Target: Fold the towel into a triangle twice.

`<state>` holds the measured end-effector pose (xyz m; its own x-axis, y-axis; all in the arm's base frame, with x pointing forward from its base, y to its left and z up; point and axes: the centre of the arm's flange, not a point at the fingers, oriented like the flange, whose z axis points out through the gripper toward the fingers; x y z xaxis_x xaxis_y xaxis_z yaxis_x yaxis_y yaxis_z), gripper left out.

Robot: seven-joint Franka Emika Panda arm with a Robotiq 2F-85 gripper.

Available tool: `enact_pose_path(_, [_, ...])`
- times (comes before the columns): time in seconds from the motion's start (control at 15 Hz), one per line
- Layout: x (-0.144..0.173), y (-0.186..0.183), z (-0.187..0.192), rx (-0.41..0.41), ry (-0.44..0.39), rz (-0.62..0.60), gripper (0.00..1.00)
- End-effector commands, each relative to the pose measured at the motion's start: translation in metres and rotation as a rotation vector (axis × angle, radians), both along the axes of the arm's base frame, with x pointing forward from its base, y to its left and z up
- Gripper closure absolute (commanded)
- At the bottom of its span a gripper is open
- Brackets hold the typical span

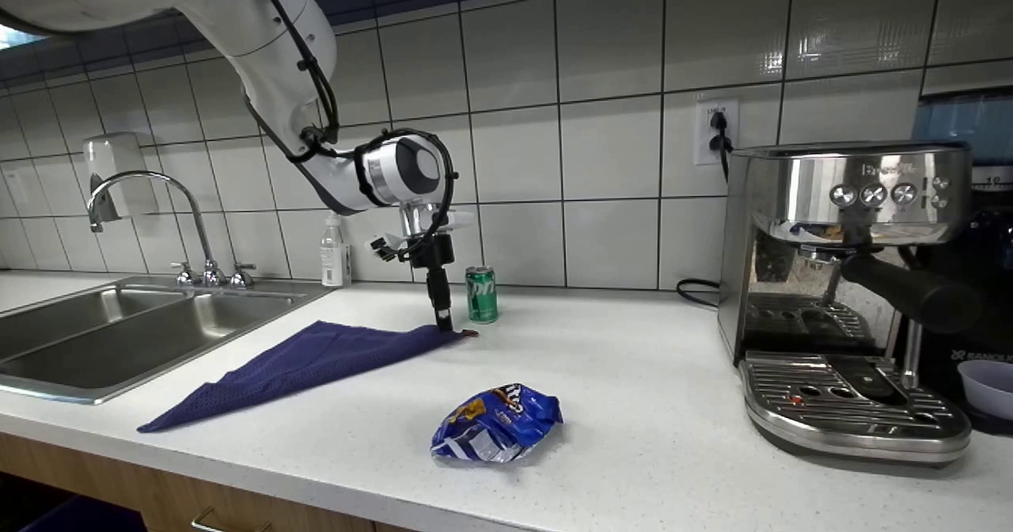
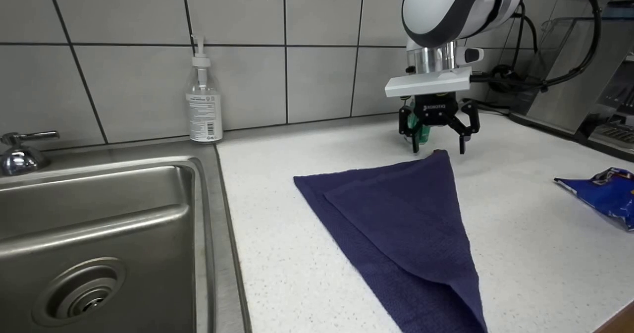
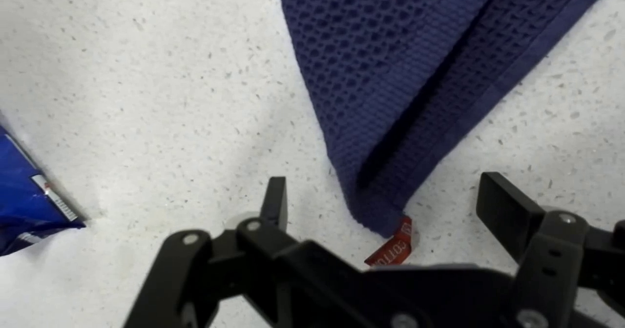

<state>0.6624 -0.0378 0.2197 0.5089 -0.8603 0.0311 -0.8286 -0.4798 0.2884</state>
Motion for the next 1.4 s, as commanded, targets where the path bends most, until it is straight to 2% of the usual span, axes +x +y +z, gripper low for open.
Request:
enact_pose_path(0.0, [-0.0003, 0.0, -0.0003, 0.0, 0.001, 0.0, 0.0])
enact_pose_path(0.73, [-0.0032, -0.0057, -0.006, 0.002, -0.004, -0.01, 0.0])
enact_pose_path(0.8, [-0.0035, -0.0064, -0.0057, -0.002, -0.014, -0.007, 0.25])
enact_pose_path(0.87, [-0.0033, -0.0069, -0.0051, -0.003, -0.021, -0.008, 0.26])
enact_pose_path(0.93, [-0.0025, -0.0071, -0.0044, -0.002, -0.027, -0.008, 0.32])
enact_pose_path(1.33, [-0.0003, -0.007, -0.0035, -0.001, -0.045, -0.008, 0.8])
